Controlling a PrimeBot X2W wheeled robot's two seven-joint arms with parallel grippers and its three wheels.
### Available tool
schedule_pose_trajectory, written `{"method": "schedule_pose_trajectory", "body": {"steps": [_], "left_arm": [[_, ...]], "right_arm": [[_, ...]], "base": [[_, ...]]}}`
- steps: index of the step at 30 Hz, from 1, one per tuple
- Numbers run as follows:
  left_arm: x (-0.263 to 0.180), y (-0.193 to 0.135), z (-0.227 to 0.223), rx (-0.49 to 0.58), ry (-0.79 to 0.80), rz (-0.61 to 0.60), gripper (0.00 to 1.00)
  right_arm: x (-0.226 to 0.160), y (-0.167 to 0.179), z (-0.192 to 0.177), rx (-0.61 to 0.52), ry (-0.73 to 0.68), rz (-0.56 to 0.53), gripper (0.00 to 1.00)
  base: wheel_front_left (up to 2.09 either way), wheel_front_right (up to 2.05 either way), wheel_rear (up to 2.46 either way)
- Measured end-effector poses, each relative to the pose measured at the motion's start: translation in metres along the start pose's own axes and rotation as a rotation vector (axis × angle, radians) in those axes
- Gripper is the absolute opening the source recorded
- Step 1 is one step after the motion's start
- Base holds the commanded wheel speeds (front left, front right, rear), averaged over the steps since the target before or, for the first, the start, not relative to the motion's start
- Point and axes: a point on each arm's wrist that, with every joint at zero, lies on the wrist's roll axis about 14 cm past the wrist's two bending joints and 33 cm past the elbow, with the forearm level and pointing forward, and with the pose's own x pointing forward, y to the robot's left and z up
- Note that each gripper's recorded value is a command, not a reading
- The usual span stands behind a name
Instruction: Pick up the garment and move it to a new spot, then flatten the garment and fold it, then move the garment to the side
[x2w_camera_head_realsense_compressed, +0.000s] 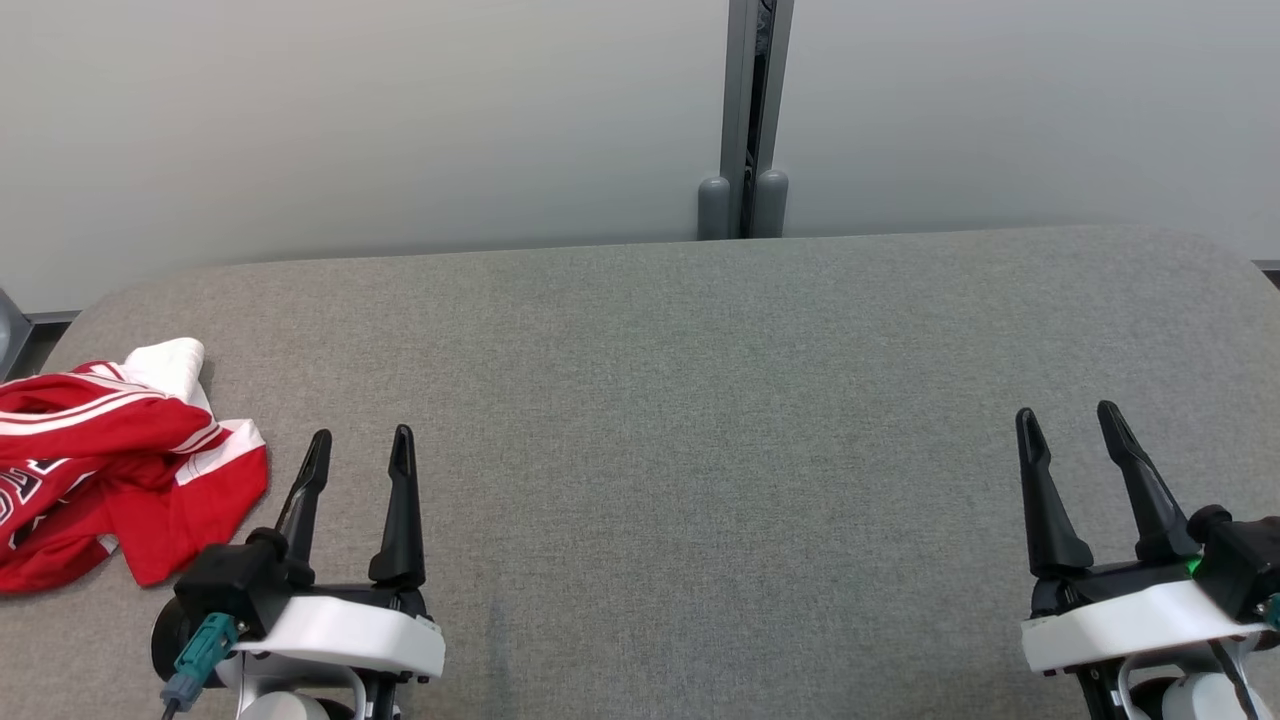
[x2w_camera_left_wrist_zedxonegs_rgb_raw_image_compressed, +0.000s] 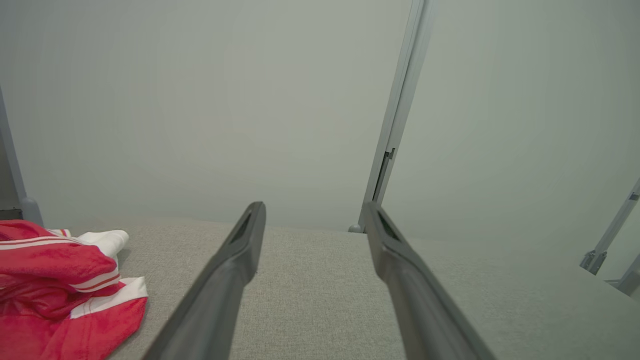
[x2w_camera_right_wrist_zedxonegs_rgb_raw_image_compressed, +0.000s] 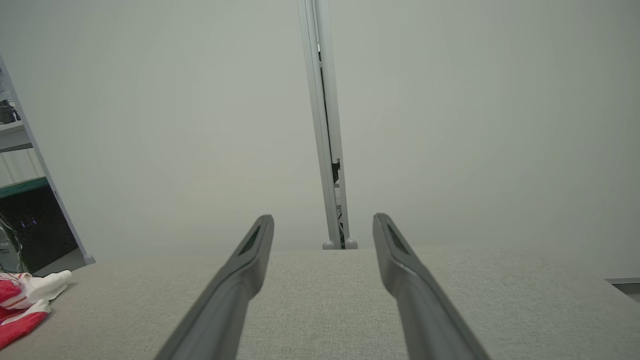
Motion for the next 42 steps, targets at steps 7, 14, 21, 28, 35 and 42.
{"method": "schedule_pose_trajectory", "body": {"steps": [7,14,21,28,35,42], "left_arm": [[0.0,-0.004,0.002,0.048,-0.015,-0.013,1.0],[0.0,-0.007,0.003,0.099,-0.03,-0.024,1.0],[0.001,-0.011,0.005,0.143,-0.047,-0.04,1.0],[0.001,-0.014,0.008,0.18,-0.063,-0.05,1.0],[0.001,-0.015,0.007,0.18,-0.062,-0.051,1.0],[0.001,-0.015,0.005,0.179,-0.055,-0.051,1.0]], "right_arm": [[0.0,0.0,-0.001,-0.052,-0.002,0.006,1.0],[0.0,0.003,0.001,-0.098,-0.013,0.019,1.0],[0.001,0.008,0.003,-0.141,-0.022,0.039,1.0],[0.001,0.012,0.005,-0.176,-0.033,0.057,1.0],[0.001,0.013,0.004,-0.175,-0.032,0.06,1.0],[0.001,0.012,0.003,-0.174,-0.029,0.06,1.0]], "base": [[0.0,0.0,0.0],[0.0,0.0,0.0],[0.0,0.0,0.0],[0.0,0.0,0.0],[0.0,0.0,0.0],[0.0,0.0,0.0]]}}
